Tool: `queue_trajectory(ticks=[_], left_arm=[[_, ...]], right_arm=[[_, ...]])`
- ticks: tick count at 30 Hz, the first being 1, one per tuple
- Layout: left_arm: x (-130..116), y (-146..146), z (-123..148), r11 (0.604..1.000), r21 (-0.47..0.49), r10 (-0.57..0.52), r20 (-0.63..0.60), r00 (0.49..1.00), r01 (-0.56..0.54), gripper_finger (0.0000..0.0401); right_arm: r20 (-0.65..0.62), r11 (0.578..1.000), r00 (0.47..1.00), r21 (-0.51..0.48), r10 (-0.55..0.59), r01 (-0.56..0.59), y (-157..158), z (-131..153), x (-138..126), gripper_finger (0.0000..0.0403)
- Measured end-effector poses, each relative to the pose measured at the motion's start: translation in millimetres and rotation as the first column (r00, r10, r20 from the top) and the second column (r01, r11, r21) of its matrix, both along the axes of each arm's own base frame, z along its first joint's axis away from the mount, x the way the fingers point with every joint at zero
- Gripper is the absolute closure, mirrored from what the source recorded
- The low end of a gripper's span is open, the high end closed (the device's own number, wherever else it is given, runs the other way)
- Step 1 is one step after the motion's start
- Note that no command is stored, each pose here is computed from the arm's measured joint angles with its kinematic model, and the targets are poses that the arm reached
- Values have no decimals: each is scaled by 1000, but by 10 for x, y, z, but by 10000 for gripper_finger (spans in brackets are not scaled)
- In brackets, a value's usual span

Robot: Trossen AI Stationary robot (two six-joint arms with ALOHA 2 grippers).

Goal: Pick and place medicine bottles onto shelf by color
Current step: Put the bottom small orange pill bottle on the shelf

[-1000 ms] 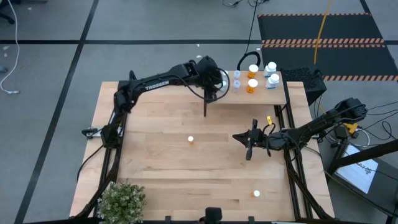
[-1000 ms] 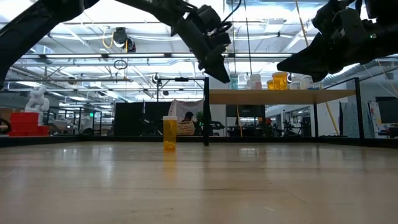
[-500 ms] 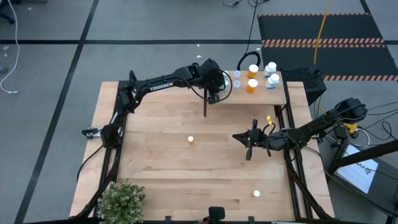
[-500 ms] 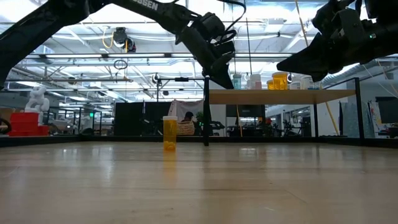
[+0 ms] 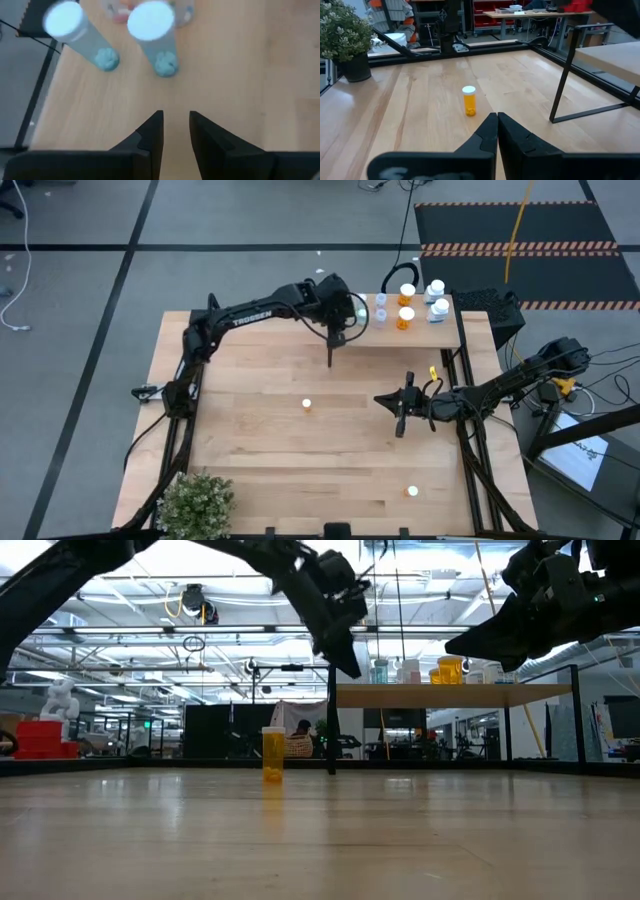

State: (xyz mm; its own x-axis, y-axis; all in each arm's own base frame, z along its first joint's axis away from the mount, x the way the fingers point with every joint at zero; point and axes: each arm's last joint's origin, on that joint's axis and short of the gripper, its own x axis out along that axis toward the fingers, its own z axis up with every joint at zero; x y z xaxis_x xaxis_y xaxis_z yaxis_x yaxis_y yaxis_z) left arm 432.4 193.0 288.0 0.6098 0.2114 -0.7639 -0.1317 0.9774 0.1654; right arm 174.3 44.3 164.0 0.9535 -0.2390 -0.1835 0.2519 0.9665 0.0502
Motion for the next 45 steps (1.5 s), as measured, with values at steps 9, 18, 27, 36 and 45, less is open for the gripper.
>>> queue_trajectory(ticks=[9,18,27,36,45], left_arm=[[-38,-924,357,985,-11,-170,-60,984,170,308],[-46,-1909,273,955,53,-279,-181,943,293,308],[-210,-2655,-228,947,135,-252,-251,935,292,308],[-349,-3208,-281,928,132,-350,-3,937,347,308],[-367,-3353,-527,934,93,-351,51,935,346,308]], right_arm=[[6,998,999,43,43,-44,25,-1,0,399],[-65,984,990,138,125,-116,253,203,89,392],[-280,941,925,289,258,-175,718,650,117,344],[-395,857,852,503,344,-112,1240,788,39,298],[-609,845,706,534,361,29,1781,894,23,280]])
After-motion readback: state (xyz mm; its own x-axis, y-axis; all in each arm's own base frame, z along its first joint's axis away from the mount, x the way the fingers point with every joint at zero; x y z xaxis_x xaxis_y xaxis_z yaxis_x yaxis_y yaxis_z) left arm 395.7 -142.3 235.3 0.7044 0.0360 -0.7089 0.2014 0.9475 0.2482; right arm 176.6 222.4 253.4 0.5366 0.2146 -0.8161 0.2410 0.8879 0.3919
